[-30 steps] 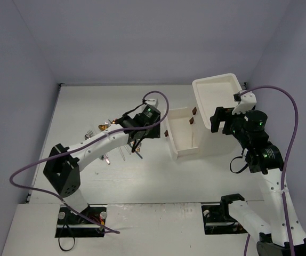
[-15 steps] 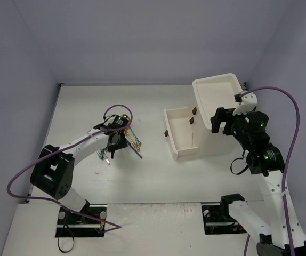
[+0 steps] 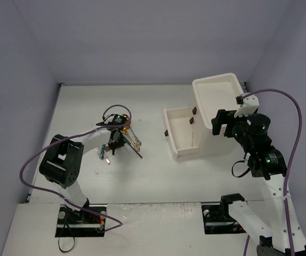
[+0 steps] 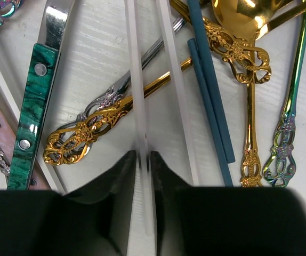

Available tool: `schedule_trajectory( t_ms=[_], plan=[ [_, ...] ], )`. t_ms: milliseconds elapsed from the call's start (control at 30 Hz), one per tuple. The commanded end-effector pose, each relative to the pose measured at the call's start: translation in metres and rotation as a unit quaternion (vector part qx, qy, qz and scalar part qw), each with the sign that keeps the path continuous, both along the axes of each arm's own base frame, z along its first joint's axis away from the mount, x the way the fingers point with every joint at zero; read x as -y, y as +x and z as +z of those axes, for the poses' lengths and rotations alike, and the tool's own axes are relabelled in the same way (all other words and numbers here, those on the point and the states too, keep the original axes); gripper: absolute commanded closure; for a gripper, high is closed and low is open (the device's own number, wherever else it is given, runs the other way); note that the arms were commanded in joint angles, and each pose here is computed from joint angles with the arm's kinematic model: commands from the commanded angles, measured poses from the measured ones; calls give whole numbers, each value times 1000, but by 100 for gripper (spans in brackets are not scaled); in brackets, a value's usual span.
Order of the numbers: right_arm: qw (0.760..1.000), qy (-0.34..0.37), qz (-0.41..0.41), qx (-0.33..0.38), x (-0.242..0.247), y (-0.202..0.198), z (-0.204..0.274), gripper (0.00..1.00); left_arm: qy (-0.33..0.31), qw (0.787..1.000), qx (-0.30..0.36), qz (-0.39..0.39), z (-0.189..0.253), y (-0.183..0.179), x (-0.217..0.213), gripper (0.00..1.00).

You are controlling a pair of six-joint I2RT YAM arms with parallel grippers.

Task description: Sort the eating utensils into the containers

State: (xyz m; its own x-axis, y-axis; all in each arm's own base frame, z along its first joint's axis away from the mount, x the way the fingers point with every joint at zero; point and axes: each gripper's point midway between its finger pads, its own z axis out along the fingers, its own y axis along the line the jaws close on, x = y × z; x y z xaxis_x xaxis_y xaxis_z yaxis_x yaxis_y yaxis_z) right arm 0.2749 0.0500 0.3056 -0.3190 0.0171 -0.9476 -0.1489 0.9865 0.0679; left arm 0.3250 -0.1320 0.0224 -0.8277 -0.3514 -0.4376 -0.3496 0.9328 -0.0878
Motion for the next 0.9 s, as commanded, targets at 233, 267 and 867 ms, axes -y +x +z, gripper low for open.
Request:
schedule_trajectory(
  t_ms=[233, 267, 867],
  plan=[
    [1000, -4, -6, 18, 3, -2, 7, 17, -20, 999, 48, -9, 54, -12, -2, 100],
    [1000, -5, -5, 17, 3, -2, 6, 17, -18, 998, 54, -20, 61, -14, 0, 100],
    [1000, -4, -3, 16, 1, 0, 8, 17, -149, 910, 215, -321, 196, 55, 241, 100]
  ],
)
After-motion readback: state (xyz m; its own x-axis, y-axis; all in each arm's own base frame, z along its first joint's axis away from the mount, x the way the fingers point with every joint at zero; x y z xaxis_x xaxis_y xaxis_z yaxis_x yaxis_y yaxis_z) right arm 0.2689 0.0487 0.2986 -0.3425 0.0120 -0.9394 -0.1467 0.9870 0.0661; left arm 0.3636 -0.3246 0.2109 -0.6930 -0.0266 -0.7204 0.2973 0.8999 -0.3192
